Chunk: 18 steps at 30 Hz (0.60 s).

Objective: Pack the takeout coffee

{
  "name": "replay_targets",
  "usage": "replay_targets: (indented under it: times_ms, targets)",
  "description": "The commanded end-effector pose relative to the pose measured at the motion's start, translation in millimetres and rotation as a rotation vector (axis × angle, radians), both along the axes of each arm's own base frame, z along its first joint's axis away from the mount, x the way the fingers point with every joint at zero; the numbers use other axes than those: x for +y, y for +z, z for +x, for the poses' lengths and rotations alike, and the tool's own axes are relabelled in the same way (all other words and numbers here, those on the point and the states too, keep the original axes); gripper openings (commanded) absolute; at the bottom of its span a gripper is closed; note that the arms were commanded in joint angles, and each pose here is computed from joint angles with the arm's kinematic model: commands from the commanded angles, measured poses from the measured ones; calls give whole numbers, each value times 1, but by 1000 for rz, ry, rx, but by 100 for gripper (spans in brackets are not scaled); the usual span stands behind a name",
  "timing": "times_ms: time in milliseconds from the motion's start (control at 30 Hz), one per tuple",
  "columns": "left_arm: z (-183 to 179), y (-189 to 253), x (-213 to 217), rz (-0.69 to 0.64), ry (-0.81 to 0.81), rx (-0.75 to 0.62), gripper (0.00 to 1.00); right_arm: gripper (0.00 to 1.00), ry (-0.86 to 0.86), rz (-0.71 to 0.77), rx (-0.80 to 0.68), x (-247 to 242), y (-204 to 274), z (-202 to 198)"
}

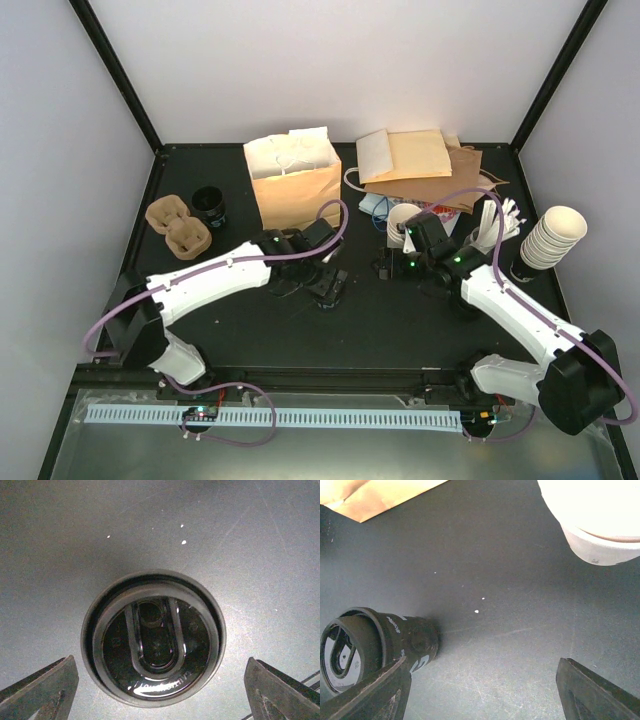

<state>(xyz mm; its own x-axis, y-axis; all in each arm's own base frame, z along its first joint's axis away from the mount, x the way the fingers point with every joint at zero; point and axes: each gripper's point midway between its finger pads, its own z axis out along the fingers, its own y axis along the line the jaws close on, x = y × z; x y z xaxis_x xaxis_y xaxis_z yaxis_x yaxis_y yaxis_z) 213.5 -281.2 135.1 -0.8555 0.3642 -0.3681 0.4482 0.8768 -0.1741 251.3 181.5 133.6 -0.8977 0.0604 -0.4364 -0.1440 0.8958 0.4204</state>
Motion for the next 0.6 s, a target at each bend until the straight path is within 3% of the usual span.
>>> replay_targets:
  times_ms: [0,333,567]
  targets:
    - [6,8,-6,60,-25,-37,90,82,12,36,-22,5,8,2]
    - [10,-5,-5,146,-11,-20,88,82,24,51,-15,7,6,-1]
    - [9,-10,-5,159,-9,-11,79,82,76,93,11,17,2,-6]
